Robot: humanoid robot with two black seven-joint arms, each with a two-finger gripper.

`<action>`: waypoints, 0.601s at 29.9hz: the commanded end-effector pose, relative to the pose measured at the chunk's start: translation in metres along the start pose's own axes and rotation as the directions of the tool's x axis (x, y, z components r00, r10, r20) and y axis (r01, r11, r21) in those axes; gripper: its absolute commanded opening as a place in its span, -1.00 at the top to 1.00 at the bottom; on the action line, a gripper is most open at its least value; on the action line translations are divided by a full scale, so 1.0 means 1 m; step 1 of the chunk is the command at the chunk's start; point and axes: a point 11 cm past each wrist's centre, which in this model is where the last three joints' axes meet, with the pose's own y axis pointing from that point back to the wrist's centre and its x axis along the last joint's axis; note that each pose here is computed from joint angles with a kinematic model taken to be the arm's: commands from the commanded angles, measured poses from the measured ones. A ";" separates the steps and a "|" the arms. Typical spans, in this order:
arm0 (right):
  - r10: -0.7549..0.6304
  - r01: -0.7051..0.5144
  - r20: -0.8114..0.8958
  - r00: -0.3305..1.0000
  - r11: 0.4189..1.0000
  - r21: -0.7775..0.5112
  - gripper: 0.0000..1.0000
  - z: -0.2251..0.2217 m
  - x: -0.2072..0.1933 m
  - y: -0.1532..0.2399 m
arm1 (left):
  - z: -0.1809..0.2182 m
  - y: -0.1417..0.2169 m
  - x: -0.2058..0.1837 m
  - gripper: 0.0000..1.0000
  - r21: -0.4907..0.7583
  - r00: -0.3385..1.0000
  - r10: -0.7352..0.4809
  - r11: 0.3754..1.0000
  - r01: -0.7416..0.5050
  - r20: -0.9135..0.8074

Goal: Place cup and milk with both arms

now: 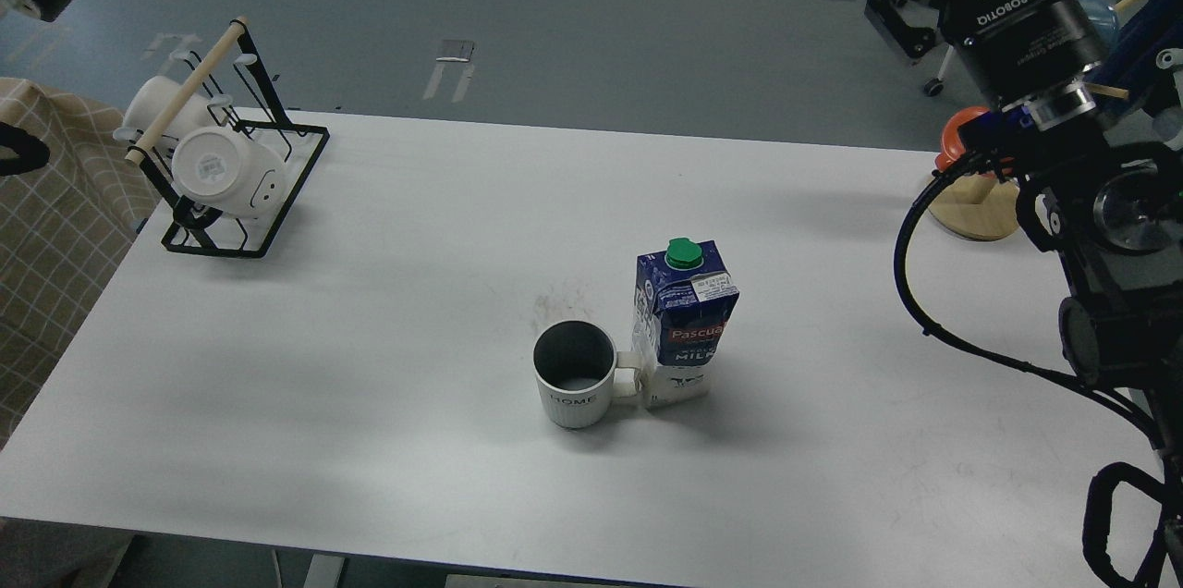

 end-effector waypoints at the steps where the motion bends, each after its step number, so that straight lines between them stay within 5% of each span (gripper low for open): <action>1: -0.021 0.022 -0.018 1.000 0.999 0.028 -1.00 -0.007 -0.009 -0.021 | -0.002 -0.013 -0.006 -0.95 -0.037 0.999 -0.007 0.999 0.005 -0.048; 7: 0.085 -0.099 -0.254 0.964 0.994 -0.041 -1.00 -0.012 0.009 -0.035 | -0.042 -0.042 -0.023 -0.95 -0.009 0.978 -0.008 1.000 0.007 -0.207; 18: 0.078 -0.086 -0.283 0.956 0.996 -0.015 -1.00 -0.033 -0.002 -0.049 | -0.070 -0.091 -0.066 -0.95 -0.017 0.964 -0.065 0.998 0.062 -0.257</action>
